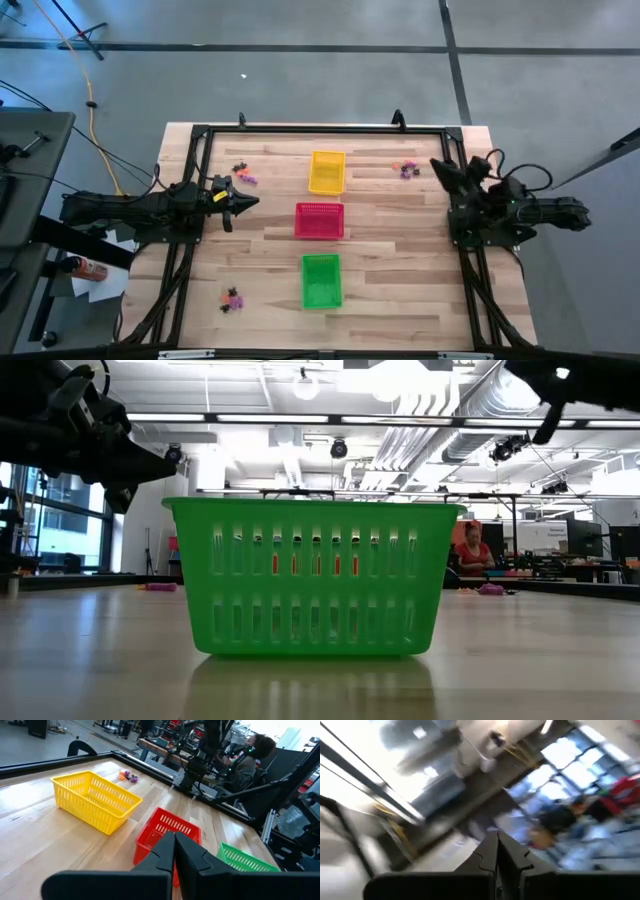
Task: Sort Halloween decoration
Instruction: Put the purple skeleton toy into the red bin
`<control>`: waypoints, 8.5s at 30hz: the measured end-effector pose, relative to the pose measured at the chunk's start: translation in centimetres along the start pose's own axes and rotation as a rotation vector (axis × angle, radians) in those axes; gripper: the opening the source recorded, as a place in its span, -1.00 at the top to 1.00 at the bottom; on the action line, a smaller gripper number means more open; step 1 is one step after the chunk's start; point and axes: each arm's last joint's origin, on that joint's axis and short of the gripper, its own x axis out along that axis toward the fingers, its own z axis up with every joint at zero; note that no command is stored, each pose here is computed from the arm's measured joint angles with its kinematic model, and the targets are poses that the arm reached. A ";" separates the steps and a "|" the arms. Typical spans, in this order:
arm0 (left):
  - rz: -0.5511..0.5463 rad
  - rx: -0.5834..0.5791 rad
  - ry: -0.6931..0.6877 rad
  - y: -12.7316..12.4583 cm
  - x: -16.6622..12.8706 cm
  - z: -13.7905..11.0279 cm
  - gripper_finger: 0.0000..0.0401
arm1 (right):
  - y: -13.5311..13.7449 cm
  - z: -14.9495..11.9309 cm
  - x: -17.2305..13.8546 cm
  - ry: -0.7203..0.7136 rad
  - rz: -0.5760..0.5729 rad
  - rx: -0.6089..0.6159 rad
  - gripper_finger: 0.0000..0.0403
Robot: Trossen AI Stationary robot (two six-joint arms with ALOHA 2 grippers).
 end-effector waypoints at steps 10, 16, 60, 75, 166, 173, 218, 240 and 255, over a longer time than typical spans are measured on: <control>0.000 0.000 0.000 0.0 0.0 0.0 1.00 | 0.2 2.4 7.9 0.691 -0.871 -0.352 0.41; 0.000 0.000 0.000 0.0 0.0 0.0 1.00 | -4.2 1.1 10.9 1.132 -1.252 -0.183 0.13; -0.033 -0.276 -0.166 -0.4 -0.1 1.5 1.00 | -19.5 -6.0 9.6 1.570 -1.318 -0.124 0.10; -0.078 -0.380 -0.219 -0.7 -0.2 2.1 1.00 | -19.1 -6.1 9.3 1.679 -1.238 -0.210 0.93; 0.115 0.524 0.153 -3.0 18.2 17.6 0.97 | 2.3 -3.7 23.2 0.976 -0.279 -0.571 0.46; 0.107 0.487 0.206 -3.6 15.9 18.0 0.97 | 3.1 0.1 20.5 0.993 -0.409 -0.623 0.03; -0.070 0.593 0.794 -5.4 23.3 7.5 0.91 | 5.2 -1.9 19.0 0.501 0.046 -0.562 0.01; -0.062 0.581 0.926 -5.4 24.6 4.8 0.13 | 5.1 -2.0 18.9 0.514 0.042 -0.577 0.01; 0.062 0.405 0.409 -6.2 12.7 20.9 0.05 | 5.0 -1.9 19.0 0.493 0.014 -0.606 0.01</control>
